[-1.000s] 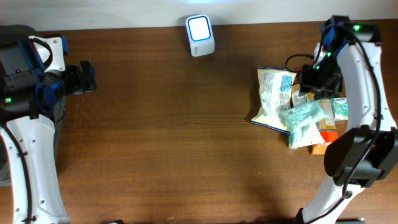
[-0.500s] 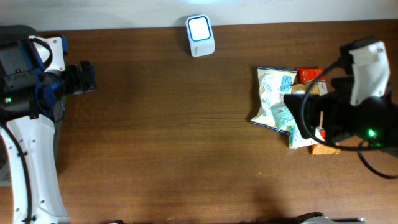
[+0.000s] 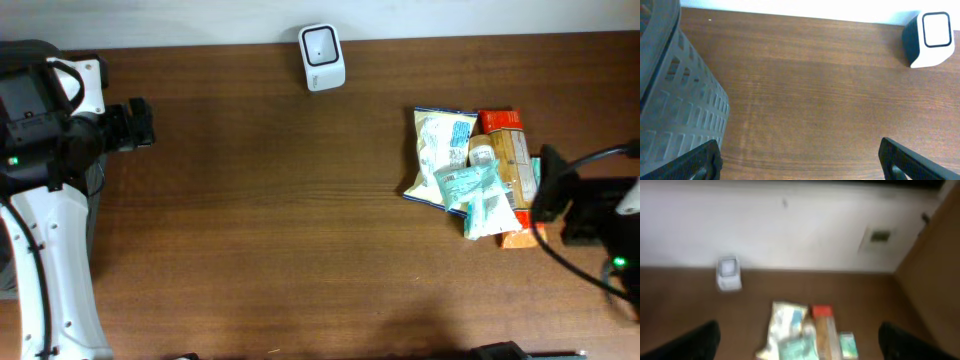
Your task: Scan the item barcode
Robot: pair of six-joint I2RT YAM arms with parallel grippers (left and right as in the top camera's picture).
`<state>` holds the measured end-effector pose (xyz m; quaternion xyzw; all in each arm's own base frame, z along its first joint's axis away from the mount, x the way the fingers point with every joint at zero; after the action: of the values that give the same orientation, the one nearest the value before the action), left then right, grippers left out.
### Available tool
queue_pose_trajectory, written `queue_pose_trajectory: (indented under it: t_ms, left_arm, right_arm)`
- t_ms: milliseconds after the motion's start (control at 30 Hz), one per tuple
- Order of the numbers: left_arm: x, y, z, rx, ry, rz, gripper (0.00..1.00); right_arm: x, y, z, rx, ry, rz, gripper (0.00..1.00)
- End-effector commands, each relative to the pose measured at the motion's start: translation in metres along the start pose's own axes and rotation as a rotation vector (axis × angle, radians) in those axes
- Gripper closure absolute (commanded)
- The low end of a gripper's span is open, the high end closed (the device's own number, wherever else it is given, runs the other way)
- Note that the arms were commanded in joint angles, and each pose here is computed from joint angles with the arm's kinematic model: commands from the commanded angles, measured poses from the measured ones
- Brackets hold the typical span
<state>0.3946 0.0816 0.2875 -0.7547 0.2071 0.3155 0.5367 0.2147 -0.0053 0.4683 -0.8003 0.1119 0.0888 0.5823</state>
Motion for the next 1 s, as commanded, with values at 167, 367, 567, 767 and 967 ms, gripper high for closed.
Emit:
queue_pose_trajectory:
  t_ms: [167, 367, 567, 767, 967]
  left_arm:
    - [-0.008, -0.007, -0.001, -0.007, 0.003, -0.028, 0.01]
    - [-0.008, -0.007, -0.001, -0.007, 0.003, -0.029, 0.01]
    - [-0.008, -0.007, -0.001, -0.007, 0.003, -0.029, 0.01]
    - [-0.008, -0.007, -0.001, -0.007, 0.003, -0.028, 0.01]
    - [-0.008, -0.007, -0.001, -0.007, 0.003, -0.028, 0.01]
  right_arm:
    - [0.064, 0.159, 0.071, 0.032, -0.018, -0.35, 0.01]
    - [0.084, 0.217, 0.092, 0.087, -0.028, -0.377, 0.01]
    - [0.101, 0.261, 0.107, 0.081, -0.052, -0.278, 0.01]
    - [0.104, 0.273, 0.112, 0.077, -0.072, -0.227, 0.01]
    - [0.104, 0.273, 0.112, 0.077, -0.072, -0.226, 0.01]
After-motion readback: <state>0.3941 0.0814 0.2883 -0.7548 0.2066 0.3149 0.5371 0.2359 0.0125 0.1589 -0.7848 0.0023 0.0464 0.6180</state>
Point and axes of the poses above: each gripper's point midway between its finger pads, its own x axis out along the fingers, its own z axis along the line the jaws close on, y = z × x, the point moved 1 cm from there along -x, back along the fingers, and after that the axes turned 15 degrees about -x, right-handed, at the moved point
